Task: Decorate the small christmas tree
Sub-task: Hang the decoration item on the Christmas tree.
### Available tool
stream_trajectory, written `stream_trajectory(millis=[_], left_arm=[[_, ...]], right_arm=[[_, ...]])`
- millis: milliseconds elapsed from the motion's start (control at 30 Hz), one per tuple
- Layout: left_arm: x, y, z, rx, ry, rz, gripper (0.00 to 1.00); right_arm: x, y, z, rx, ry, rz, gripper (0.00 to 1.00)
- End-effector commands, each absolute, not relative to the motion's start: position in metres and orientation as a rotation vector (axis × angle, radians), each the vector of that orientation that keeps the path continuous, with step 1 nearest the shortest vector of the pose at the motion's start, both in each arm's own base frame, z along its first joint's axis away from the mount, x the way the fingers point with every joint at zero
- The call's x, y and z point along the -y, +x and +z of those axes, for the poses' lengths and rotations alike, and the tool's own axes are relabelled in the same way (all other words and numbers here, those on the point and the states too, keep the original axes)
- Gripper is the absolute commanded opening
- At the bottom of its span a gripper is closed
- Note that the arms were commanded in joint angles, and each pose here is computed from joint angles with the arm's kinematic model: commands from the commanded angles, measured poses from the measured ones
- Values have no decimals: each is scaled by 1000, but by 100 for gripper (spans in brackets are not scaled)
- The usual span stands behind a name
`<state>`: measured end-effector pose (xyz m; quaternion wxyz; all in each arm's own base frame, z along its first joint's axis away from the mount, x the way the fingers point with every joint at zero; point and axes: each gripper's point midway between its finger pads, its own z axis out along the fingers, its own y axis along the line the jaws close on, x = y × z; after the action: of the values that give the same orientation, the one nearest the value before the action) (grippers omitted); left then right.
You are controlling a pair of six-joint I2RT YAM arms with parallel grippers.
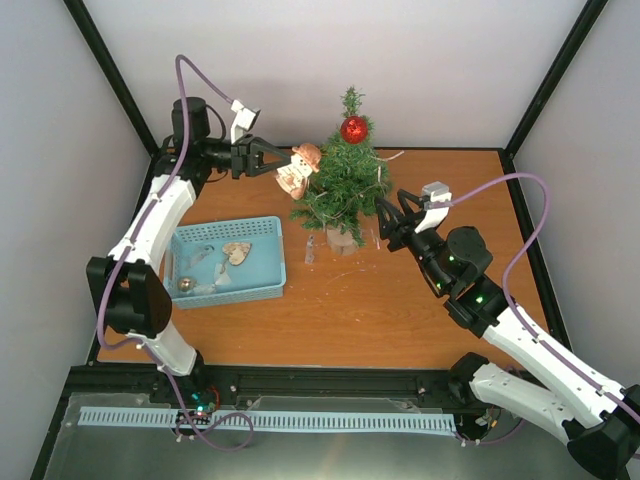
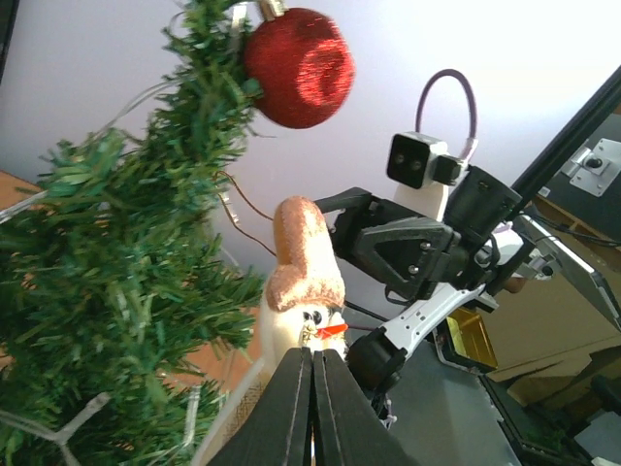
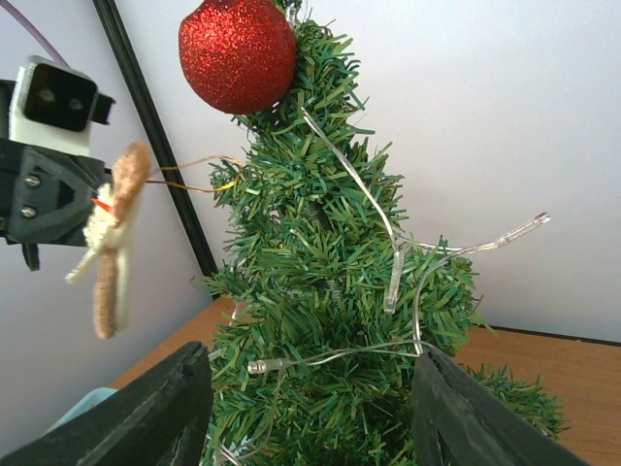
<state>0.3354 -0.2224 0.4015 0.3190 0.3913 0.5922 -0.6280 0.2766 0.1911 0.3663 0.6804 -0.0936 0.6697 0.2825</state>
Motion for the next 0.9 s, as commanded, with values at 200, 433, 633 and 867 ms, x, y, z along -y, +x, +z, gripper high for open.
stream_trajectory(millis=[200, 433, 633, 867], left_arm=[[220, 368, 395, -1577, 993, -1631, 1], [218, 373, 394, -1575, 987, -1614, 1], [214, 376, 388, -1584, 974, -1617, 1], [214, 381, 380, -1592, 971, -1636, 1]], right_arm=[[-194, 272, 378, -1473, -239, 637, 55], [-210, 278, 398, -1409, -227, 721, 49], [-233, 291, 417, -1352, -207, 788, 43], [-249, 296, 423, -1343, -217, 798, 42]])
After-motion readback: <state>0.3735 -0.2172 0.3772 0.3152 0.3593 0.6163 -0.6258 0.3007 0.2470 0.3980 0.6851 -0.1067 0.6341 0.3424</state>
